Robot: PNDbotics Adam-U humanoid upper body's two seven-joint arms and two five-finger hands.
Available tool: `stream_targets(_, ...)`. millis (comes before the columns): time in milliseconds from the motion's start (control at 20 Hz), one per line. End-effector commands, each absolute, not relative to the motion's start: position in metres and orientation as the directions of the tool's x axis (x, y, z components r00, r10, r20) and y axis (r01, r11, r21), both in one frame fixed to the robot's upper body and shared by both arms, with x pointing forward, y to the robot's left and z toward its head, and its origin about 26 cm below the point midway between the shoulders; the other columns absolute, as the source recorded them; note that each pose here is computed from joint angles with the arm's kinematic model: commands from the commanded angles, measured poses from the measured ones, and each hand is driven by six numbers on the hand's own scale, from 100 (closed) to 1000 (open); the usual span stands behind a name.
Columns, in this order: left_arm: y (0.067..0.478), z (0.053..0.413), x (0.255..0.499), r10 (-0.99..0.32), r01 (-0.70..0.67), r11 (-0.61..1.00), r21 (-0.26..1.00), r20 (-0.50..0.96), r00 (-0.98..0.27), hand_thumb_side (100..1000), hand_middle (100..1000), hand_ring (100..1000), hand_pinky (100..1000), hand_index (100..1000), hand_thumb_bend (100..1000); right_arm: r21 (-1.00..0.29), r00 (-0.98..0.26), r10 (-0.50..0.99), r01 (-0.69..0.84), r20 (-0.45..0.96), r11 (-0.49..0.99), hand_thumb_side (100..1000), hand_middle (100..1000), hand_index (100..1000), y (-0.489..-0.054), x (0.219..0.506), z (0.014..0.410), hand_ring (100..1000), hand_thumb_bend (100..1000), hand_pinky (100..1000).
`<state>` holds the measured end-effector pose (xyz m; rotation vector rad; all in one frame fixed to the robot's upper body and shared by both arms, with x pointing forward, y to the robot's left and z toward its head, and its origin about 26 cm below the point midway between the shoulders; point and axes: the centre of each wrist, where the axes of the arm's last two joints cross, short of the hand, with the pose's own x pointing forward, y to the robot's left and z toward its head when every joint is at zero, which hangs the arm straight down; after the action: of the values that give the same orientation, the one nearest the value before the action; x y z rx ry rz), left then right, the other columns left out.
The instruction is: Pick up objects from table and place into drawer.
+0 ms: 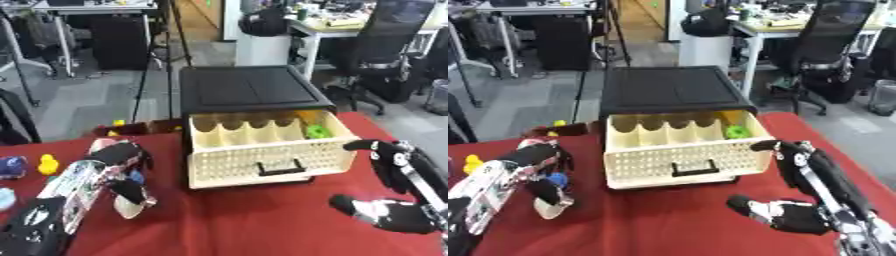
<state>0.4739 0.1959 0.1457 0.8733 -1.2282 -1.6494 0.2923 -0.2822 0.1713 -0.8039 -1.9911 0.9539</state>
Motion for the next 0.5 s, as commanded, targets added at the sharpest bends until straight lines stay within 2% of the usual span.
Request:
stream_targets(50, 0.198, 0.154, 0.475, -0.933, 0.216, -0.14, 0.966, -0.056, -0.355, 525, 513, 454, 425, 695, 809, -0.829, -0.508, 0.786, 0.219, 0.353, 0.514, 794, 166, 776, -0.286, 0.292, 0.178, 100, 812, 100)
stream_targets(200, 0.201, 0.151, 0.473, -0.936, 0.228, -0.149, 0.962, -0.063, -0.347, 529, 505, 446, 404, 687, 815, -0.829, -0.504, 0.787, 0.219, 0.355, 0.514, 793, 166, 776, -0.287, 0.292, 0.177, 100, 812, 100)
stream_targets(500, 0.203, 0.139, 0.471, -0.945, 0.254, -0.136, 0.958, -0.048, -0.324, 538, 529, 467, 424, 697, 829, -0.83, -0.502, 0.787, 0.215, 0.359, 0.515, 795, 166, 776, -0.287, 0.292, 0.175, 100, 810, 100)
